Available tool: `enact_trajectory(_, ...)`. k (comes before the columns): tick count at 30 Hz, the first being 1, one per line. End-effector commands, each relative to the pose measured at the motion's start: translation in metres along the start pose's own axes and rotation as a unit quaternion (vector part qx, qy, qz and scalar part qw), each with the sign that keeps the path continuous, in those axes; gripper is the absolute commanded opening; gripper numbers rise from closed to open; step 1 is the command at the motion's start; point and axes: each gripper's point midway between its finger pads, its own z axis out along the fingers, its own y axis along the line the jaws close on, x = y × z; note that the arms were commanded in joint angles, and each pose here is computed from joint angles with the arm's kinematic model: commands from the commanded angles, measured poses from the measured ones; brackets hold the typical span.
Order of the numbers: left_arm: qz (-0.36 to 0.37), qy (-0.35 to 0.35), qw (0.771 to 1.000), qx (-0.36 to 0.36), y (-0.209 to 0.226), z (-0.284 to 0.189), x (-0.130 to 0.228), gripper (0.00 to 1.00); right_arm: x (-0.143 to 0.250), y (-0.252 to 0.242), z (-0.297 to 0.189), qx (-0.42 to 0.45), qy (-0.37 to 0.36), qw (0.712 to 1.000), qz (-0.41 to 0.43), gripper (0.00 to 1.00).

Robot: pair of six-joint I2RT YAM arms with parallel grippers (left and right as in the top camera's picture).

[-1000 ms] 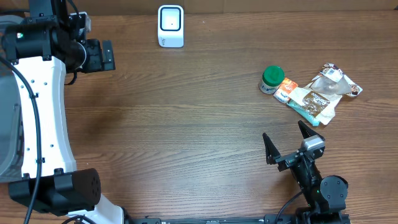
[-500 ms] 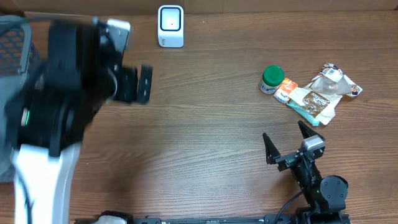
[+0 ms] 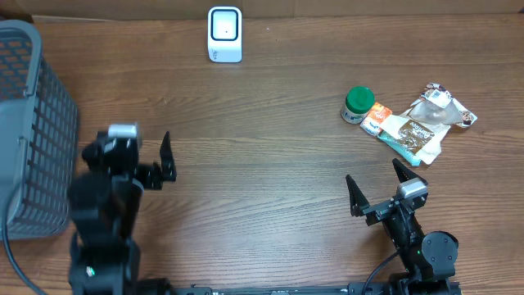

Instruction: Scan the item barcode

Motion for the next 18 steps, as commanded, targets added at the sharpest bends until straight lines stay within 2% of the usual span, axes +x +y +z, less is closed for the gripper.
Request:
enact_trajectory(1,0.0,-0.036,0.999,-0.001,0.001,-0.008,0.028,0.99,0.001,0.0,0.0,-0.001,-0.003,1.0,0.002,1.0)
enact_trajectory(7,0.01,-0.092,0.995,-0.037,0.01,-0.015,0.054,1.0,0.001,0.0,0.0,-0.001,-0.003,1.0,0.002,1.0)
enact_trajectory(14,0.037,-0.095,0.989,-0.103,0.029,-0.018,0.089,0.99,0.001,0.0,0.0,-0.001,-0.003,1.0,0.002,1.0)
enact_trajectory(18,0.051,-0.103,0.987,-0.116,0.032,-0.019,0.098,1.0,0.001,0.0,0.0,-0.001,-0.003,1.0,0.002,1.0)
